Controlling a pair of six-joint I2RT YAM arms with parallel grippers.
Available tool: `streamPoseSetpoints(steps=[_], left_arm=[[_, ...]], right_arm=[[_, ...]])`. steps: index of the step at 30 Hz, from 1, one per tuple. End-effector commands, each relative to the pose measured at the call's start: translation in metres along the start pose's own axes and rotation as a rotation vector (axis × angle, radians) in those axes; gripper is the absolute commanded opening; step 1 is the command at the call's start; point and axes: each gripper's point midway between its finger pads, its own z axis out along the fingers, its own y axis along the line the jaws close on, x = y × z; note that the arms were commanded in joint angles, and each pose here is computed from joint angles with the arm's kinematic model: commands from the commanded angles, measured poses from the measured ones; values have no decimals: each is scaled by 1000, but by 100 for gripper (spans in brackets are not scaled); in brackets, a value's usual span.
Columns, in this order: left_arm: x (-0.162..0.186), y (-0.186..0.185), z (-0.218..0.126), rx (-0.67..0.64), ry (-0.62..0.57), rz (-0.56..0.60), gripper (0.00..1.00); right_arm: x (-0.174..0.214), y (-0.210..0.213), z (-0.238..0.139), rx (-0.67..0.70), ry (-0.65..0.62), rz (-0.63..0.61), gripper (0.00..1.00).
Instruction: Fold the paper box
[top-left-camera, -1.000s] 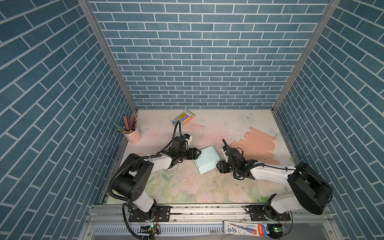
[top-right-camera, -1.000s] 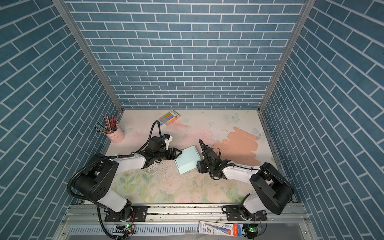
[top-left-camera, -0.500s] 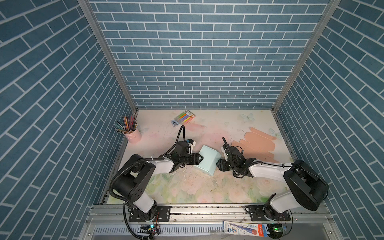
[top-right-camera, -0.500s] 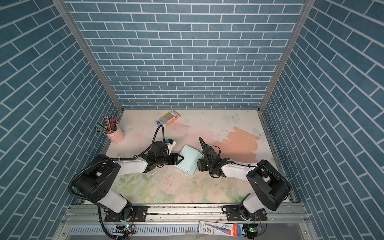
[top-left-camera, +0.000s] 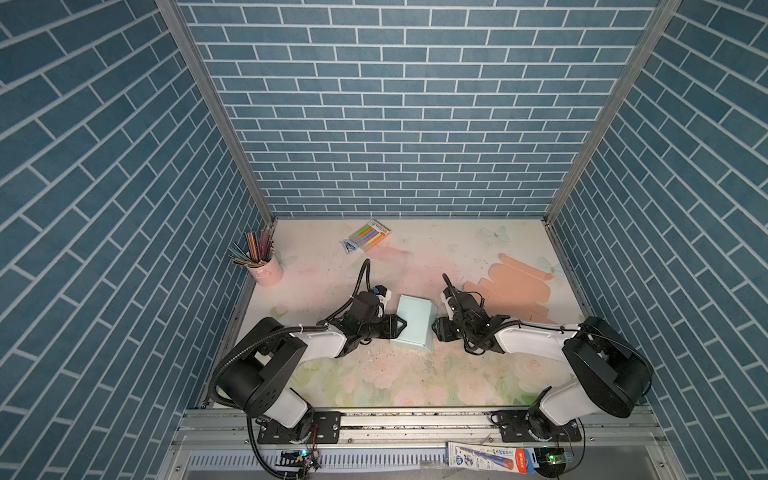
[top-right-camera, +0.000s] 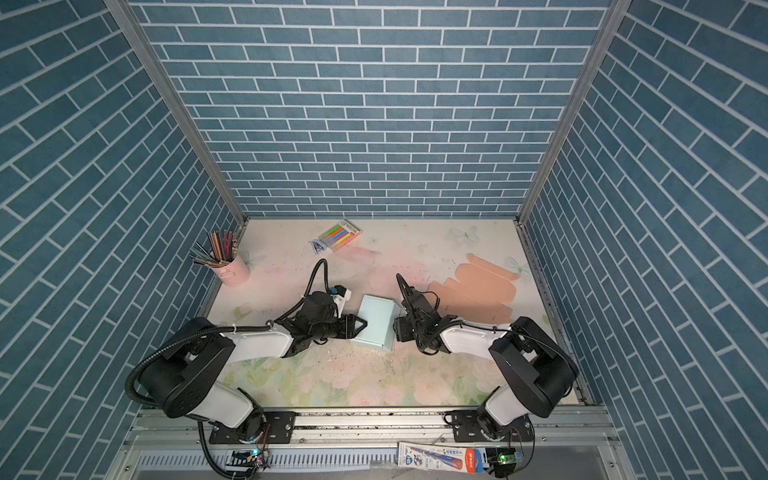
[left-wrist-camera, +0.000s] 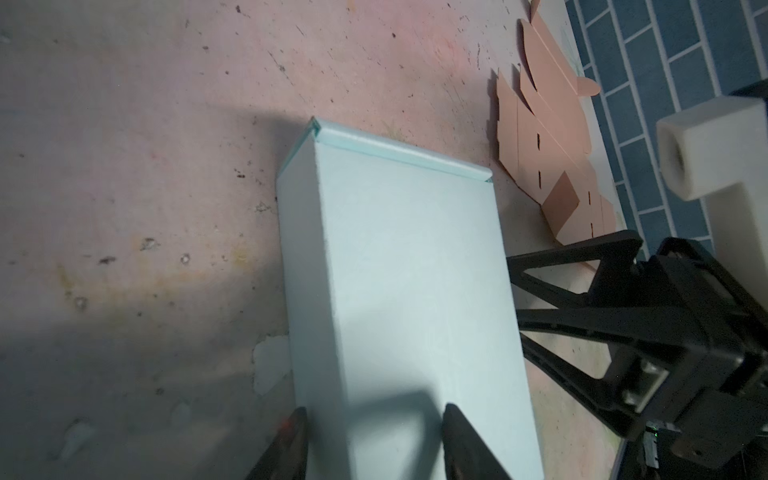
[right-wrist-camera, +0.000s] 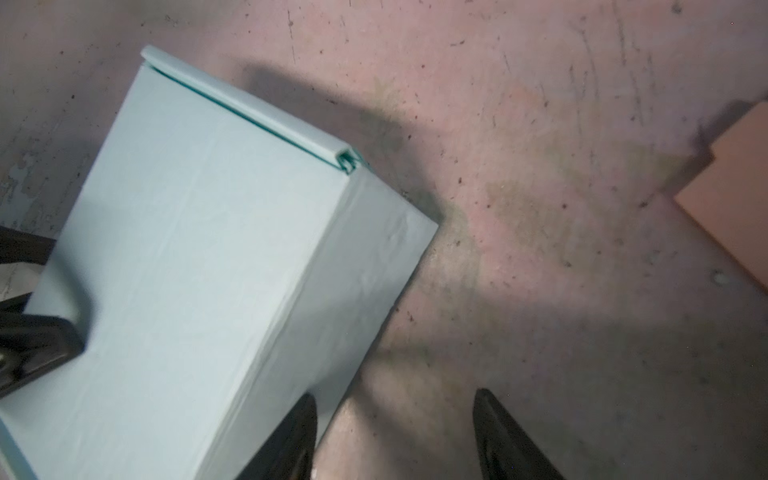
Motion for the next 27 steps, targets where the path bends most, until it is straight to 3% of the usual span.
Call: streamPoseSetpoints(steps=[1,10,16,23,27], left_arm=[[17,-21,1,83,51,13,51],[24,-20,-4,83,53,2,51],[25,-12,-13,92,29,-33,51],[28,-2,-30,50,17,-23,58],[34,-2,-38,54,16,-37,68]], right_arm=[[2,29,5,-86,22,-31,61],[-6,45,1,-129,-11,-47,61],[12,32,-1,-134,11,4,61],[39,10,-14,-98,21,50,61],[50,8,-19,-92,47,47,61]])
